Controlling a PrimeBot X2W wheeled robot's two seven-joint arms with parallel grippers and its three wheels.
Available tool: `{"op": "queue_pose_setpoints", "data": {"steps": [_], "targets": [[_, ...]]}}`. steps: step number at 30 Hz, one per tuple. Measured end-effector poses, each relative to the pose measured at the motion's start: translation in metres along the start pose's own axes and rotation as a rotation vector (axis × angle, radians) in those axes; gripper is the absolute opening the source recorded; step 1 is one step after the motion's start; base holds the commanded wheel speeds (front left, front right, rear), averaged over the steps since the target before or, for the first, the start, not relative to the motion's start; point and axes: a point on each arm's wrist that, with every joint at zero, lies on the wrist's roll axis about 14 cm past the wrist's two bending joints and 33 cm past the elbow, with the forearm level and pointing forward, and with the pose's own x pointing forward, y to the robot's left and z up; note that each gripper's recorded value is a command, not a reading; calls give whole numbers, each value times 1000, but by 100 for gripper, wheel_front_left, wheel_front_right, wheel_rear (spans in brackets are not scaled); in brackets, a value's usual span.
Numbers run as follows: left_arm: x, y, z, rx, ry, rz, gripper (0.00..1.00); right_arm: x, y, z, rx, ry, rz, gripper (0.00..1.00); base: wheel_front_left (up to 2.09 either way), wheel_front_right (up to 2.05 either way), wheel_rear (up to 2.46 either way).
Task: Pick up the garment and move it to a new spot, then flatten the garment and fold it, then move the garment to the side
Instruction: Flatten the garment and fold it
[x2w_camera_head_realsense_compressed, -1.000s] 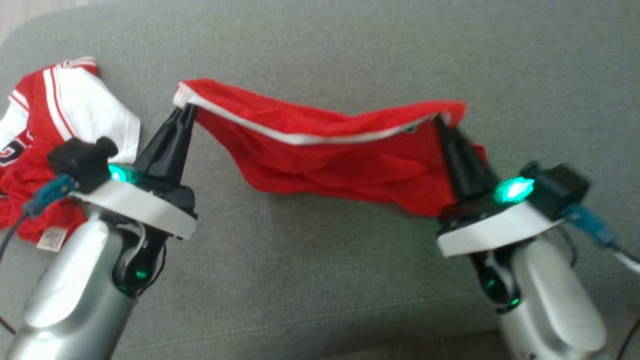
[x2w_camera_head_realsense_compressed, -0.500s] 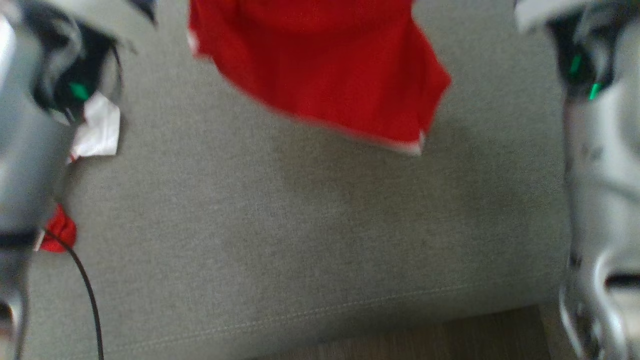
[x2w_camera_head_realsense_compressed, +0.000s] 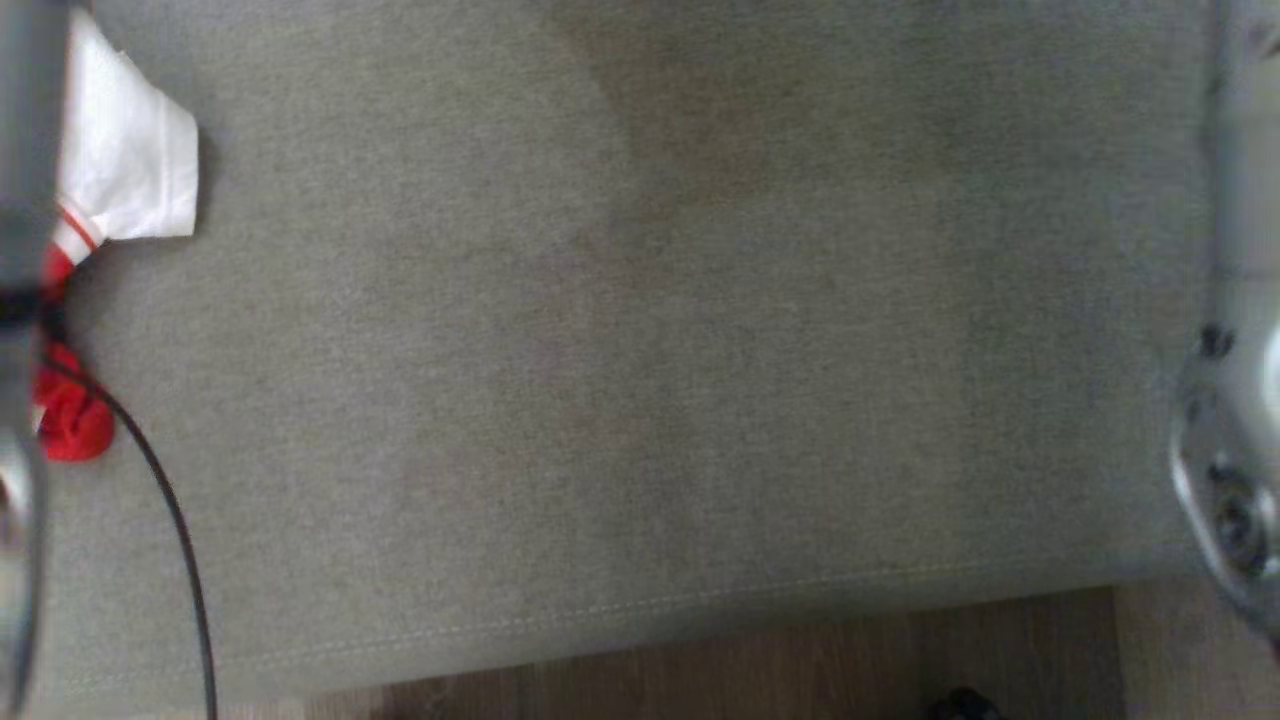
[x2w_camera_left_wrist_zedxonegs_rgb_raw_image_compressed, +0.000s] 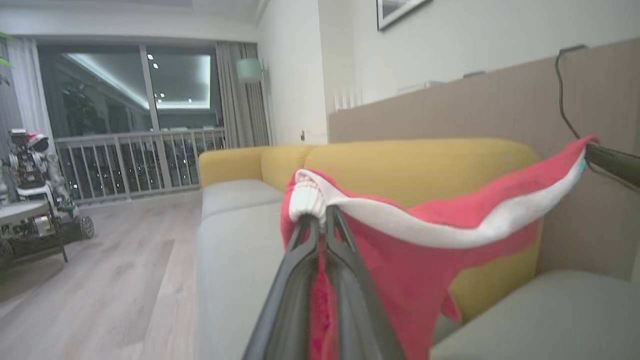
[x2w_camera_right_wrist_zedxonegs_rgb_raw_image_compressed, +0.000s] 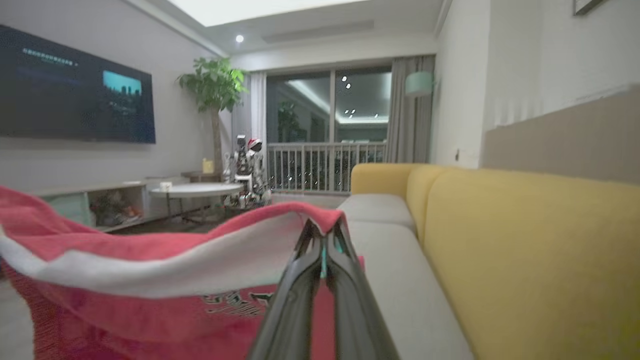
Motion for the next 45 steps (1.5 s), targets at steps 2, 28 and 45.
{"op": "queue_pose_setpoints", "data": {"steps": [2, 28, 45], "targets": [[-18, -7, -30, -1, 72, -7, 0, -14, 6, -33, 22, 79, 10, 0, 0, 0, 0], [-302, -178, -93, -211, 563, -252, 0, -345, 11, -97, 379, 768, -254, 0, 0, 0, 0], [-267, -162, -62, -558, 419, -25, 0, -246, 1, -76, 133, 736, -134, 0, 0, 0, 0]]}}
